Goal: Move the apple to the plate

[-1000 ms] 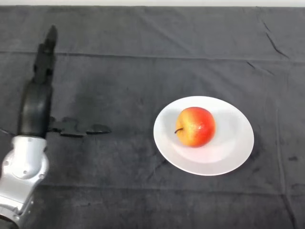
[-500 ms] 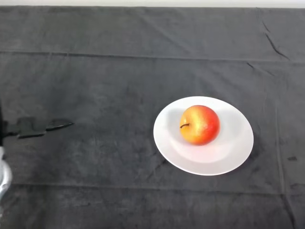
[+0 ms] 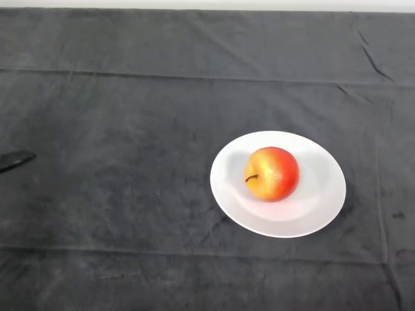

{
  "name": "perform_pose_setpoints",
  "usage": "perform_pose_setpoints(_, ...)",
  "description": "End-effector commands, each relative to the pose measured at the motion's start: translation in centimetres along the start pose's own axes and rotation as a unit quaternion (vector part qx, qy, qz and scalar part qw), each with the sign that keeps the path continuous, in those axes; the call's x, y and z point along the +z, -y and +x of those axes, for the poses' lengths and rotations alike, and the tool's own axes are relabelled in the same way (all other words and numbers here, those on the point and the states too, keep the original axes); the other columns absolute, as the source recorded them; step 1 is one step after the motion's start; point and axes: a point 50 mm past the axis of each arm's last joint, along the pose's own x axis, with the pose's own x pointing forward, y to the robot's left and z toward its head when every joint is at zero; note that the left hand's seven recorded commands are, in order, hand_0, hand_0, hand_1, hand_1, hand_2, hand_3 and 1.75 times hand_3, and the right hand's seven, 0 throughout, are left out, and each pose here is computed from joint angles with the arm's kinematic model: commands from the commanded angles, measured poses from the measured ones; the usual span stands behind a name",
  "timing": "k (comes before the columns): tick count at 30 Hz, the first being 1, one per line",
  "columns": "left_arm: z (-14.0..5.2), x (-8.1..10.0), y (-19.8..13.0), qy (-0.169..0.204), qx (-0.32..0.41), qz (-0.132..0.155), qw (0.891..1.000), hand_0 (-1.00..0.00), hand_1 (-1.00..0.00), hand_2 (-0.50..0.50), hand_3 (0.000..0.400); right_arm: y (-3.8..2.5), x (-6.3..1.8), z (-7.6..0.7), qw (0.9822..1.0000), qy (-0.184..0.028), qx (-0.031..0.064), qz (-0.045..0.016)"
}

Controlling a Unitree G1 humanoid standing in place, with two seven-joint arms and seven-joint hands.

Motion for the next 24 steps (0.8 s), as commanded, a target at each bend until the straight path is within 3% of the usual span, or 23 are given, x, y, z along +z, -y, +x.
perform_pose_setpoints(1,0.5,1.4,-2.3,0.037,0.015,0.025,0.999,0.0,0.0,0.0,0.0,-0.36,0.74,0.05,0.9999,0.007,0.0016,-0.0079)
perform_pose_setpoints(13,0.7,0.4,-5.7,0.036,0.101,0.032,0.994,0.0,0.0,0.0,0.0,-0.36,0.75,0.05,0.9999,0.007,0.0016,-0.0076)
perform_pose_setpoints(24,0.8,-0.2,-6.5,0.033,0.145,0.037,0.988,0.0,0.0,0.0,0.0,-0.36,0.75,0.05,0.9999,0.007,0.0018,-0.007)
